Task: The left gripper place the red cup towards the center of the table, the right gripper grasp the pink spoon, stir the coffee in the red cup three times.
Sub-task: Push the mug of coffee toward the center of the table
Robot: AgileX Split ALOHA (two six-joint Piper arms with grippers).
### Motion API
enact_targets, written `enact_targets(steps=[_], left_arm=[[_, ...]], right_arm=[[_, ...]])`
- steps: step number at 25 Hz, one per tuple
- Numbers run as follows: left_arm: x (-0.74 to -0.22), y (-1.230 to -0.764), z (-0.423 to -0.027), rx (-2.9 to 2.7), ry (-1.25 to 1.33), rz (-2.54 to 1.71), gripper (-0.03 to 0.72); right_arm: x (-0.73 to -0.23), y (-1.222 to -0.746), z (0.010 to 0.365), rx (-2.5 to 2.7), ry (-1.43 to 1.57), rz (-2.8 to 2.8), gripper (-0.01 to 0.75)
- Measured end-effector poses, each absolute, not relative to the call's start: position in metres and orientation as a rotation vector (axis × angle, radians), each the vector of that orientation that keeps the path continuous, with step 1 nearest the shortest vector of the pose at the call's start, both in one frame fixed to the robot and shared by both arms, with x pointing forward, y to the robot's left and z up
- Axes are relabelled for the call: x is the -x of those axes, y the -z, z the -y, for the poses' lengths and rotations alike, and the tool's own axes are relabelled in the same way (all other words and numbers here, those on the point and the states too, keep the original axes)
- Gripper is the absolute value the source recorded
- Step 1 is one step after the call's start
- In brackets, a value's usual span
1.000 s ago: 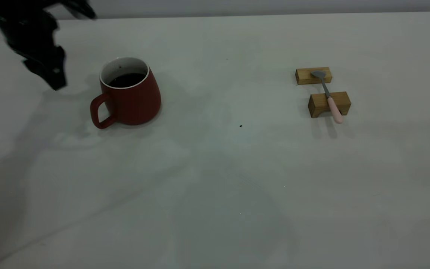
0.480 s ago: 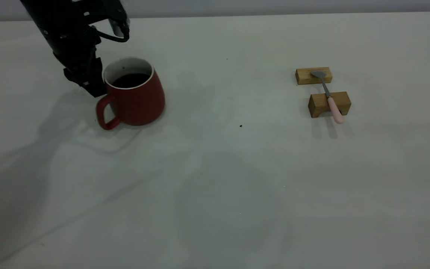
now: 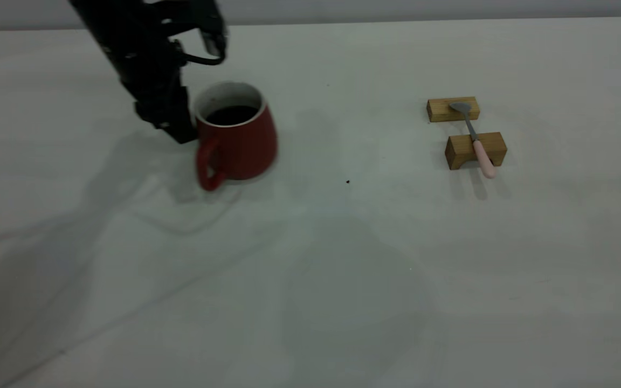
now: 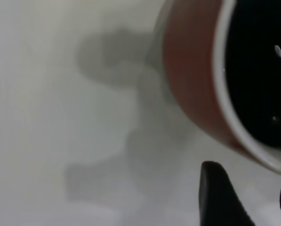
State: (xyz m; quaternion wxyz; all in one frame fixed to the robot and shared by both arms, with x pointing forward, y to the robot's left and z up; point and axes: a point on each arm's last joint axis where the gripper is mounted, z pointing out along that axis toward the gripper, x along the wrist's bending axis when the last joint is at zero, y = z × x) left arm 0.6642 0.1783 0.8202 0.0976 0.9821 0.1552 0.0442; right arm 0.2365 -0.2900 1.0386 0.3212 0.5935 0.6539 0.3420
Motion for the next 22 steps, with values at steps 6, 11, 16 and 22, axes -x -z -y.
enact_targets(steps=[6,11,16,22], left_arm=[[-0.66,-0.819,-0.141,-2.827,-0.191,-0.45,0.407],[-0.655,-0.814,-0.125,-2.797,-0.187,-0.454,0.407],[-0.655,-0.814,-0.122,-2.792,-0.193,-0.452,0.407],[-0.65,-0.832,-0.125,-2.814,-0.118,-0.431,0.407]], right_arm=[[-0.237,-1.039,0.29,-1.559,-0.898,-1.718,0.237],[-0.237,-1.039,0.29,-1.559,-0.898,-1.718,0.237],[-0.237,-1.039,0.29,-1.559,-0.898,-1.718,0.237],[-0.237,-1.039,0.29,-1.559,-0.898,-1.718,0.237]])
